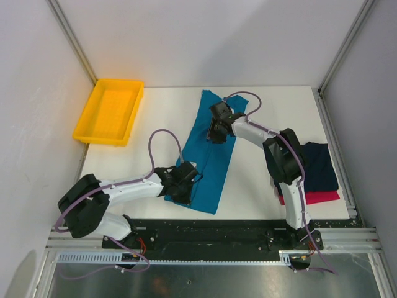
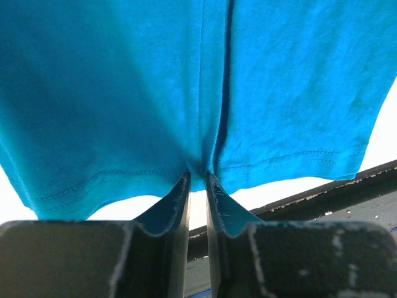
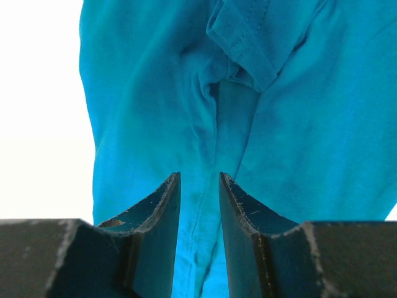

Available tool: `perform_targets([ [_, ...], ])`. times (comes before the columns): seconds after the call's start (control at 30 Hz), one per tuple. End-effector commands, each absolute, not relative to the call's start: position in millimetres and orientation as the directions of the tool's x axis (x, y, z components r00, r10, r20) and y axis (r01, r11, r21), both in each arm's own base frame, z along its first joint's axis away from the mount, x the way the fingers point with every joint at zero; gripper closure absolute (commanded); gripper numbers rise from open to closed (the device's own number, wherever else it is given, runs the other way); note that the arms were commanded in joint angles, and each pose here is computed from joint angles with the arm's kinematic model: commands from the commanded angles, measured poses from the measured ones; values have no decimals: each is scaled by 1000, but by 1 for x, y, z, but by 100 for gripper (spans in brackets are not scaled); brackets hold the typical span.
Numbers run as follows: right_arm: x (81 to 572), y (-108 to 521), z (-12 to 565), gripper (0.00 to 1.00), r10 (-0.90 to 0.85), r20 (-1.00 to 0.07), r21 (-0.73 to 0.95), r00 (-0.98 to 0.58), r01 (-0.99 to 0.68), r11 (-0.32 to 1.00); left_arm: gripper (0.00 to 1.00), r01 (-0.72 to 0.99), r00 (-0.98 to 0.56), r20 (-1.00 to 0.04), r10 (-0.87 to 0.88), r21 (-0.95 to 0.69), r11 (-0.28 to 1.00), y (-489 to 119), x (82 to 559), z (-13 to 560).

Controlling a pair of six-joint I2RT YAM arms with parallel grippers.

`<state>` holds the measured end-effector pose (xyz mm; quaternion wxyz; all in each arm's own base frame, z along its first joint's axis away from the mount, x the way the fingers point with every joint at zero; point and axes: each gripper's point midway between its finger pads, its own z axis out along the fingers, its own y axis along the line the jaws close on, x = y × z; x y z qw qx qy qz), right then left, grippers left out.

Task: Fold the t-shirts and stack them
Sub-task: Rotate the tshirt 90 degrees

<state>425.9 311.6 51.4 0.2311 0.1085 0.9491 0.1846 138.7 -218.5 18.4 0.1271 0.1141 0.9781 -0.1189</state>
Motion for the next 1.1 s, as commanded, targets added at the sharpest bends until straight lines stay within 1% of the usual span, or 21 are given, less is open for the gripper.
perform_targets([
  [0.0,440,315,60,65,295,-423,415,-857,107,904,82,281,-930,-298,215,-197,939,-219,140,17],
  [0.17,441,316,60,65,294,-425,415,-856,105,904,87,283,-928,-303,216,-199,938,-219,140,19],
  [0.4,443,316,59,64,293,-409,432,-864,100,896,98,290,-923,-323,210,-224,930,-225,143,28],
  [0.57,445,314,60,64,297,-411,435,-862,101,895,100,298,-920,-329,210,-242,923,-228,142,33],
  [0.63,445,313,59,64,298,-409,434,-862,104,895,97,301,-920,-330,213,-242,923,-228,143,33],
  [0.73,444,314,60,64,299,-409,435,-862,103,895,89,305,-923,-315,219,-256,917,-230,139,32],
  [0.8,444,314,59,64,298,-408,435,-863,103,895,85,307,-923,-316,220,-256,917,-231,140,33],
  [1.07,442,314,56,64,297,-401,433,-866,107,895,81,311,-921,-319,223,-260,914,-233,141,34],
])
